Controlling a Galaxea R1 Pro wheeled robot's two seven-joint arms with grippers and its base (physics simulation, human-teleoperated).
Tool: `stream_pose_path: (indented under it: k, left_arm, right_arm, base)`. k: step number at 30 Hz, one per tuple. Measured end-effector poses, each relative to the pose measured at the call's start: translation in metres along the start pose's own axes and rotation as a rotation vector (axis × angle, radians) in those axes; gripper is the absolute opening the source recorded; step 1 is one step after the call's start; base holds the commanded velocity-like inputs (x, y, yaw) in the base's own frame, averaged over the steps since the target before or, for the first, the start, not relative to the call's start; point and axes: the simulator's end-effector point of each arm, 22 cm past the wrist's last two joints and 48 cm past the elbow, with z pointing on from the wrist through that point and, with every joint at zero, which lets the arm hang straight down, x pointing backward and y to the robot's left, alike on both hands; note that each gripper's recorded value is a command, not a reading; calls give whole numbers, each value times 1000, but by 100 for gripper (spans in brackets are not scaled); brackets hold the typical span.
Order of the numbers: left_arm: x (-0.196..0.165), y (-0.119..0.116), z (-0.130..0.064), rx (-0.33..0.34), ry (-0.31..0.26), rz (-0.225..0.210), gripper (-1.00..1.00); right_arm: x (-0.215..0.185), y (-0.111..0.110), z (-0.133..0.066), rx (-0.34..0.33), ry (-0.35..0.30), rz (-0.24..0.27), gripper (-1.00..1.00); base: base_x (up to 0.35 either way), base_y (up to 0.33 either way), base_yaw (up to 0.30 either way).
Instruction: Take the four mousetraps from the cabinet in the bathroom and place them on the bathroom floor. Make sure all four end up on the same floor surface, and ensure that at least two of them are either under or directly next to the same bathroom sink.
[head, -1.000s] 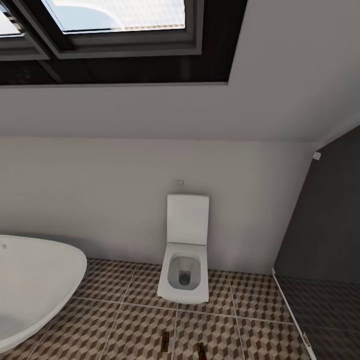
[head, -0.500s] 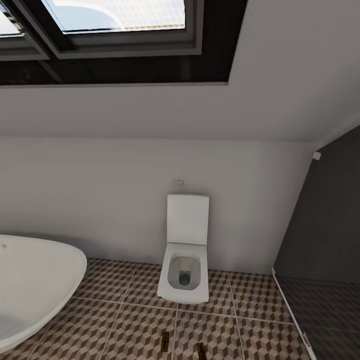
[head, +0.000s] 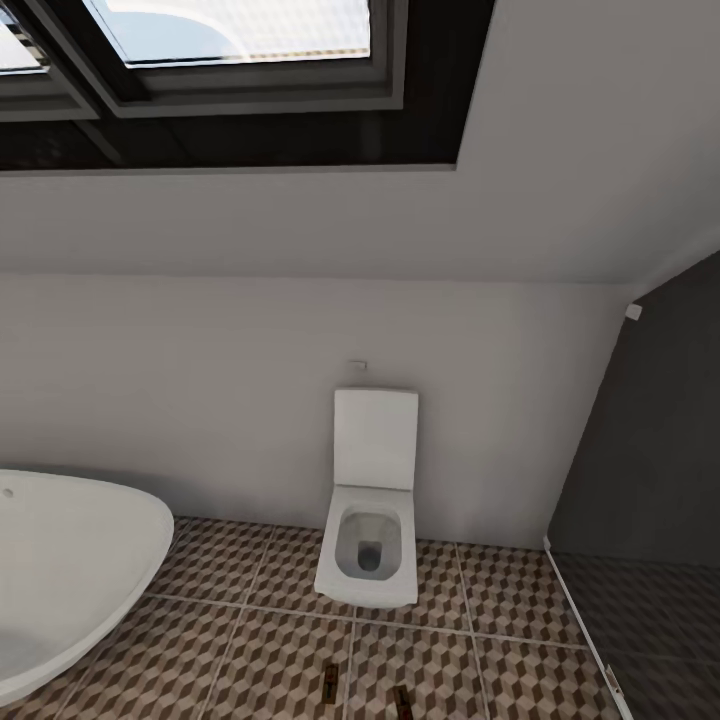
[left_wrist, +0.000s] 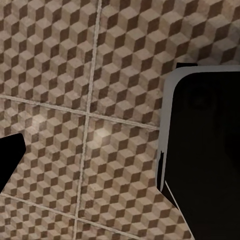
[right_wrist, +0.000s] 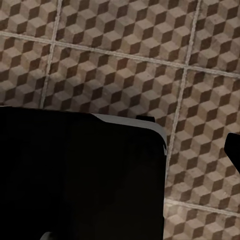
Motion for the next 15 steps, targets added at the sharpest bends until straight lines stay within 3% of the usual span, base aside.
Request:
stream_pose_path:
  k: [15]
  left_arm:
    - [0,0,0,0,0,0,100]
  right_arm:
    - [0,-1,0,1,-1,0,100]
  base:
    - [0,0,0]
